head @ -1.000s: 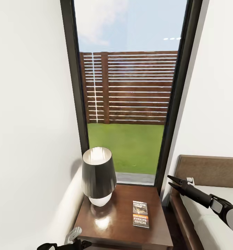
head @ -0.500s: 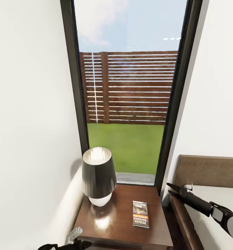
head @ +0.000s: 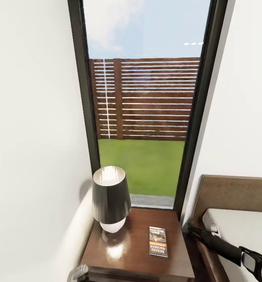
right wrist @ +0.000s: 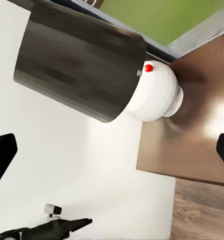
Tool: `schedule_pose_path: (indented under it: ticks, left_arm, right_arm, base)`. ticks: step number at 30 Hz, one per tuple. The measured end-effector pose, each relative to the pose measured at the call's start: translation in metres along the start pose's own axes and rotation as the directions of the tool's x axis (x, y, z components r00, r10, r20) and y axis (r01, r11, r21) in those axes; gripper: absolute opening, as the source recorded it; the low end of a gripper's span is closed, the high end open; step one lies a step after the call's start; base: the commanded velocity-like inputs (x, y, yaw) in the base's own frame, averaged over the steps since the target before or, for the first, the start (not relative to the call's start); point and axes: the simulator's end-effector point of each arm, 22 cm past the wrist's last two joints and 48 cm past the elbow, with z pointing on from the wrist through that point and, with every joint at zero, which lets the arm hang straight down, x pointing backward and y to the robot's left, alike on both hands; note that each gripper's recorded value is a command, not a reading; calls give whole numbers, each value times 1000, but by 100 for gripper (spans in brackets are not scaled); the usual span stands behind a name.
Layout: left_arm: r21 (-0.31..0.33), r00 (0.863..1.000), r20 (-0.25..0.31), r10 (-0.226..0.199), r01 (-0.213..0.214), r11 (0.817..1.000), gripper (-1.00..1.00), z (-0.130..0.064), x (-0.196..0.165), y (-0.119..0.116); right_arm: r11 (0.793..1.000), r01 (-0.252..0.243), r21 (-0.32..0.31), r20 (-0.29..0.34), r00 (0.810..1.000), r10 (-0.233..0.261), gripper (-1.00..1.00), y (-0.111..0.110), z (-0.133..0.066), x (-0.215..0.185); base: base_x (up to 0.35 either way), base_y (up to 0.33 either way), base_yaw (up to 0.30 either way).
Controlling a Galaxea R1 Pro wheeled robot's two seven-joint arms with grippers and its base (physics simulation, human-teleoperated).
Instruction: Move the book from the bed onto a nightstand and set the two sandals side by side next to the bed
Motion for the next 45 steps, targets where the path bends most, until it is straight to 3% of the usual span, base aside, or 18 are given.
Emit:
schedule_pose_path:
  ticks: [12,17,30,40,45]
  left_arm:
    - [-72,1000,-18,13,-15,997,100,-4,31,34]
    - [-87,1000,-6,22,-23,996,100,-6,38,42]
    - [-113,994,-59,93,-99,989,100,-10,80,60]
    - [-130,992,-75,101,-110,985,100,-16,108,74]
    - [-140,992,-78,103,-113,984,100,-21,128,82]
  right_arm:
    - [991,68,114,-103,993,-57,100,-52,-34,79]
    - [987,65,145,-129,991,-47,100,-67,-50,109]
    - [976,52,210,-185,983,-13,100,-94,-88,177]
    - [973,51,224,-216,976,-1,100,-100,-103,226]
    - [955,38,293,-236,971,34,100,-114,-112,258]
  base:
    - [0,0,0]
    - [0,0,0]
    - [0,0,0]
    - [0,0,0]
    - [0,0,0]
